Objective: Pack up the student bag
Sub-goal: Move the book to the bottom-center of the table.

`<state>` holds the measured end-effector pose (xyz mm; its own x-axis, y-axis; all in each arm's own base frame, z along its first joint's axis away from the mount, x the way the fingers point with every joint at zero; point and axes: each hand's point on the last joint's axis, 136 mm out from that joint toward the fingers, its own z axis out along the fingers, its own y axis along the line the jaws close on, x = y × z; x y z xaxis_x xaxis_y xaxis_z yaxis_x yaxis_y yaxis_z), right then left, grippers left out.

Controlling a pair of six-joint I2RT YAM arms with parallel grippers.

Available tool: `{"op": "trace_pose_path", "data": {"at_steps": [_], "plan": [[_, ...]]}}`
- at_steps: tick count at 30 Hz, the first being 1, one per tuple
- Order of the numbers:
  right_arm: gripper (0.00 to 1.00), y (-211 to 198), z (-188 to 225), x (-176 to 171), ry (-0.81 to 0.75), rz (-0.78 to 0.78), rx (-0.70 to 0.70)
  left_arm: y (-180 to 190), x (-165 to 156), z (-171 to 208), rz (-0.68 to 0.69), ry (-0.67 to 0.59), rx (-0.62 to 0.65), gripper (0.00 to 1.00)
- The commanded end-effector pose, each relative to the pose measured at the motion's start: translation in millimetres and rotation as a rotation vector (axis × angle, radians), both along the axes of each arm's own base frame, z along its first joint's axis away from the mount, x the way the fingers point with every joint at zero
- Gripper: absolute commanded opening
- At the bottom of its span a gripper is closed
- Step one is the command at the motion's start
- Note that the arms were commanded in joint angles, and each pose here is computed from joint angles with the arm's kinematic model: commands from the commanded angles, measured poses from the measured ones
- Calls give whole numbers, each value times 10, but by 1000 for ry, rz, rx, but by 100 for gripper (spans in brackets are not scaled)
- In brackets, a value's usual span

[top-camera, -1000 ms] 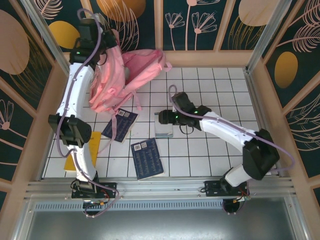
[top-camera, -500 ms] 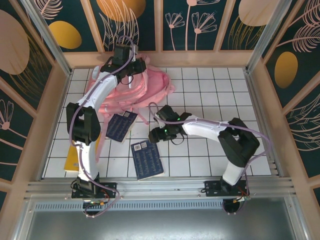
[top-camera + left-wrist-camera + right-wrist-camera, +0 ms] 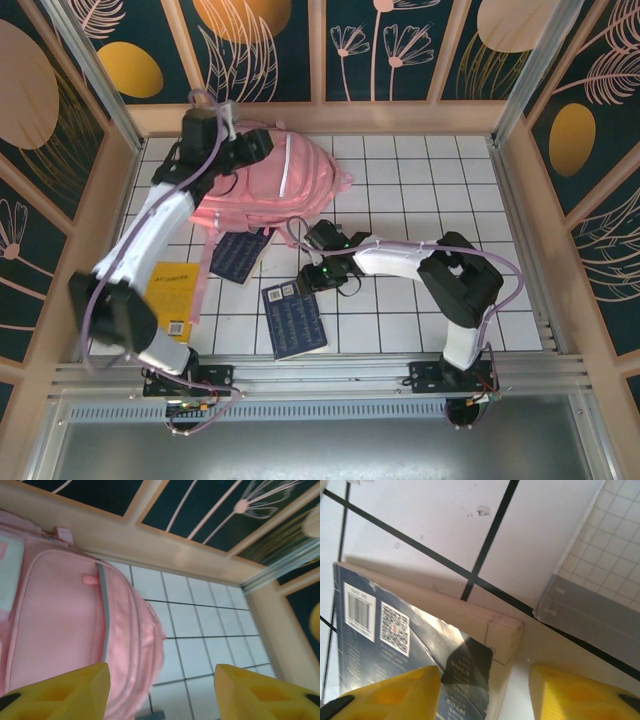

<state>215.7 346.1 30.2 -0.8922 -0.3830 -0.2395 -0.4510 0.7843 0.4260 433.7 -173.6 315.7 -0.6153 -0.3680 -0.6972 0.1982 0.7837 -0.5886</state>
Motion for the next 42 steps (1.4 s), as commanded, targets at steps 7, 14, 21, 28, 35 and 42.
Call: {"op": "trace_pose_path", "data": {"at_steps": [7, 14, 21, 28, 35, 42], "plan": [[26, -42, -265, 18, -6, -9, -65, 115, -1153, -939, -44, 214, -100, 54], [11, -71, -223, 180, -25, -73, -53, 80, -1581, -1415, -91, 350, -101, 55], [7, -277, -183, 352, -57, -151, -71, -71, -2029, -1935, -169, 500, -87, 56], [5, -503, -140, 501, -60, -238, -60, -130, -2183, -2345, -167, 582, -89, 56], [34, -399, 15, 376, 28, -179, 48, -213, -2154, -2638, -156, 629, -96, 54], [44, -336, -69, 183, 144, -140, 114, -245, -2079, -2767, -136, 643, -86, 52]]}}
